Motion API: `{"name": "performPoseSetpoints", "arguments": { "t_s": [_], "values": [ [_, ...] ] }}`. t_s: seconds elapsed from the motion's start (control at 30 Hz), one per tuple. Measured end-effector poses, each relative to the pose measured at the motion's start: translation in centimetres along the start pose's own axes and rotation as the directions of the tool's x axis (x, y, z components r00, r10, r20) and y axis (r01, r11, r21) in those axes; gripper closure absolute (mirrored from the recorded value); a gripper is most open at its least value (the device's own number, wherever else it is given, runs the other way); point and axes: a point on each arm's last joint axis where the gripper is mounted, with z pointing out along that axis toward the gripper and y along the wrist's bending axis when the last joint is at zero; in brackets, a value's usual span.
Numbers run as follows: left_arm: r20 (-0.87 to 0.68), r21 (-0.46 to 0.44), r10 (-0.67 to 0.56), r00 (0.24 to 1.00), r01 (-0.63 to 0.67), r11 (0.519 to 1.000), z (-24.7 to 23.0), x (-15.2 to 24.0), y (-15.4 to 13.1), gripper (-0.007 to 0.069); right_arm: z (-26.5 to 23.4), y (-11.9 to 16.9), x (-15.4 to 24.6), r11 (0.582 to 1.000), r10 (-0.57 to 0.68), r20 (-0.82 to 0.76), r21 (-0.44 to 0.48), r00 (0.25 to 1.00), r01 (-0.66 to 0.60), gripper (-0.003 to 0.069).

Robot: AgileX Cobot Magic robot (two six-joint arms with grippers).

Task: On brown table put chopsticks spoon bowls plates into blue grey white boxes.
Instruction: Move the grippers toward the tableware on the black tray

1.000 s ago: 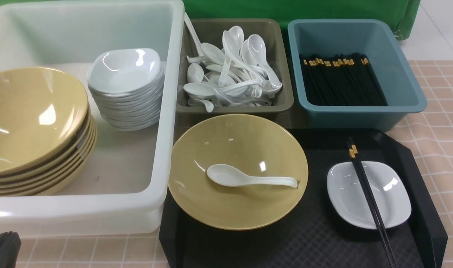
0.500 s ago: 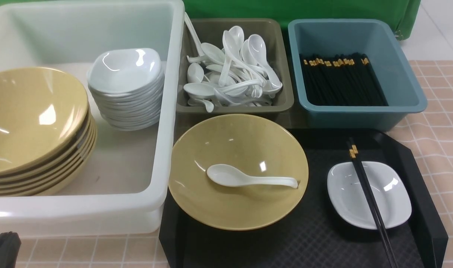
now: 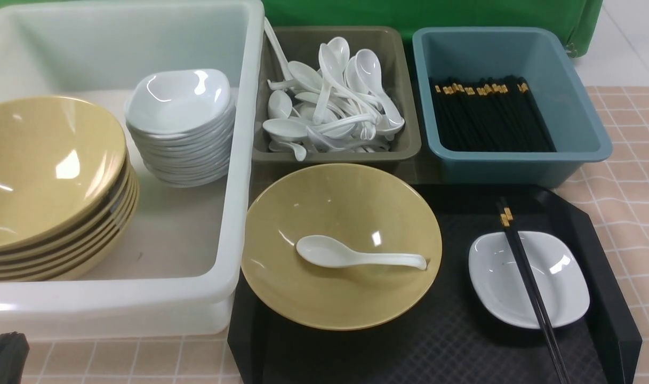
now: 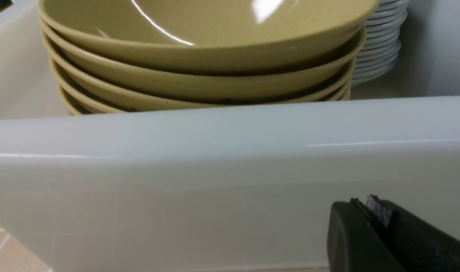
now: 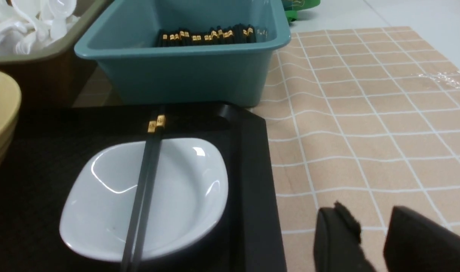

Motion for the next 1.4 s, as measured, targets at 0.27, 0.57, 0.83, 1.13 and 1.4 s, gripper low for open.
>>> {"name": "performPoseSetpoints", "arguments": {
  "t_s": [0.27,0.57,0.83,1.13,1.4],
  "values": [
    [0.180,0.144,-0.595,0.783,0.578,0.803,-0.3,-2.1,-0.1,0.0623,0.0,0.4,-0.1,0.937,0.347,-0.008,-0.039,0.938,-0.347,0.0423],
    [0.217,0.343,-0.970,0.110,0.922,0.181,-0.8,-3.4,1.5,0.0623,-0.1,1.0,-0.1,0.501,0.859,-0.084,-0.065,0.505,-0.863,0.0423],
    [0.188,0.317,-0.969,0.161,0.924,0.215,-0.6,-3.2,1.1,0.0623,-0.1,1.0,-0.3,0.592,0.799,-0.064,-0.093,0.598,-0.801,0.0423],
    [0.171,0.296,-0.610,0.774,0.550,0.781,-3.3,-9.4,-0.7,0.0622,-1.7,2.1,-5.7,0.888,0.400,-0.049,-0.226,0.915,-0.400,0.0465],
    [-0.222,0.209,-0.169,0.960,0.216,0.954,0.0,-15.9,-0.7,0.0622,2.3,4.4,-13.0,0.961,-0.130,-0.336,-0.274,0.933,0.035,0.0619]
  ]
}}
